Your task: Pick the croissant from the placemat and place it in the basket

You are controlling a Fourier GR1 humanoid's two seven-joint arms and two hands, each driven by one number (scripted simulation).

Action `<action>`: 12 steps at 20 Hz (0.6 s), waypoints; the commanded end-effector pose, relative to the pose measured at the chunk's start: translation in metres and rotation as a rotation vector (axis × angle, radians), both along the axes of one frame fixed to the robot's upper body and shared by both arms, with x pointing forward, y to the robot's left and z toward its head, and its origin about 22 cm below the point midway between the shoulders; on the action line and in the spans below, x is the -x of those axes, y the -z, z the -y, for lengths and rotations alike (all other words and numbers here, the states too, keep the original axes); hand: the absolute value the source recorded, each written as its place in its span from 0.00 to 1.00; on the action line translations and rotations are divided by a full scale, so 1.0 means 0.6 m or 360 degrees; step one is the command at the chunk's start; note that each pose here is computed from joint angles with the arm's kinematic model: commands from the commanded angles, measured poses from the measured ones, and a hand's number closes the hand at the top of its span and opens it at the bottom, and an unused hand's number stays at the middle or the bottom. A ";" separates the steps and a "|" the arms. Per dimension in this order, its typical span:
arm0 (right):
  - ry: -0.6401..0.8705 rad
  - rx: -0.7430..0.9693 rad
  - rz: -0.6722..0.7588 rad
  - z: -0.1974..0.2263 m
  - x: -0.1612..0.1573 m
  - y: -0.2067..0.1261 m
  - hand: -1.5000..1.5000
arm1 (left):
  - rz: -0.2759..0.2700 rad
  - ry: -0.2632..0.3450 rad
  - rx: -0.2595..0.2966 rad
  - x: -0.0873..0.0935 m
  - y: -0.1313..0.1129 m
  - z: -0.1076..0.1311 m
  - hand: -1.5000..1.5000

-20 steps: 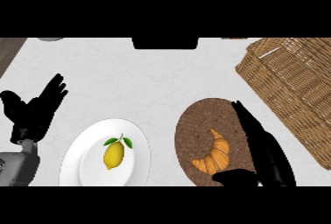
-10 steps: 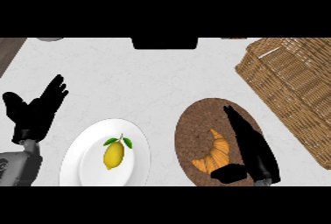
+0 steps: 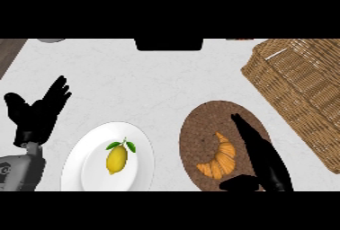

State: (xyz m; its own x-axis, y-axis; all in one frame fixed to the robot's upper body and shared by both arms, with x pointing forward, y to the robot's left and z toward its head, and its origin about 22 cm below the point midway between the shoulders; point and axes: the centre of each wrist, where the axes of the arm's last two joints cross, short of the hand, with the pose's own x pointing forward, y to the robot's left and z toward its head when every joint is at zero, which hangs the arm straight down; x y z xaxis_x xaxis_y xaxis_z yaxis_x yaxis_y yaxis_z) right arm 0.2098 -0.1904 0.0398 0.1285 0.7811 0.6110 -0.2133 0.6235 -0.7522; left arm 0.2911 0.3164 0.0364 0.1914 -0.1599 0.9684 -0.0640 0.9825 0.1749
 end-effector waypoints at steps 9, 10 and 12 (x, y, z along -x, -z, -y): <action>-0.0048 0.0068 0.0004 -0.022 0.041 0.003 0.00 | 0.0004 0.0007 0.0006 0.018 -0.016 0.004 0.50; -0.0042 0.0080 -0.0015 -0.035 0.003 0.044 0.00 | 0.0016 0.0024 -0.0016 -0.021 0.007 -0.011 0.50; -0.0031 0.0094 -0.0011 -0.050 -0.008 0.051 0.00 | 0.0032 0.0001 -0.0036 -0.001 0.004 0.010 0.50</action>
State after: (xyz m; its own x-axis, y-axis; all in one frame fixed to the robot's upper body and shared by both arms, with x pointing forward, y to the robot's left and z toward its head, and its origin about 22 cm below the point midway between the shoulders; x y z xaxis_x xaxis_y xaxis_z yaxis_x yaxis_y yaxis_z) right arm 0.2003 -0.1758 0.0221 0.1049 0.8007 0.5898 -0.2330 0.5963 -0.7682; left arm 0.2927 0.3200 0.0388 0.1828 -0.1688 0.9685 -0.0621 0.9812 0.1827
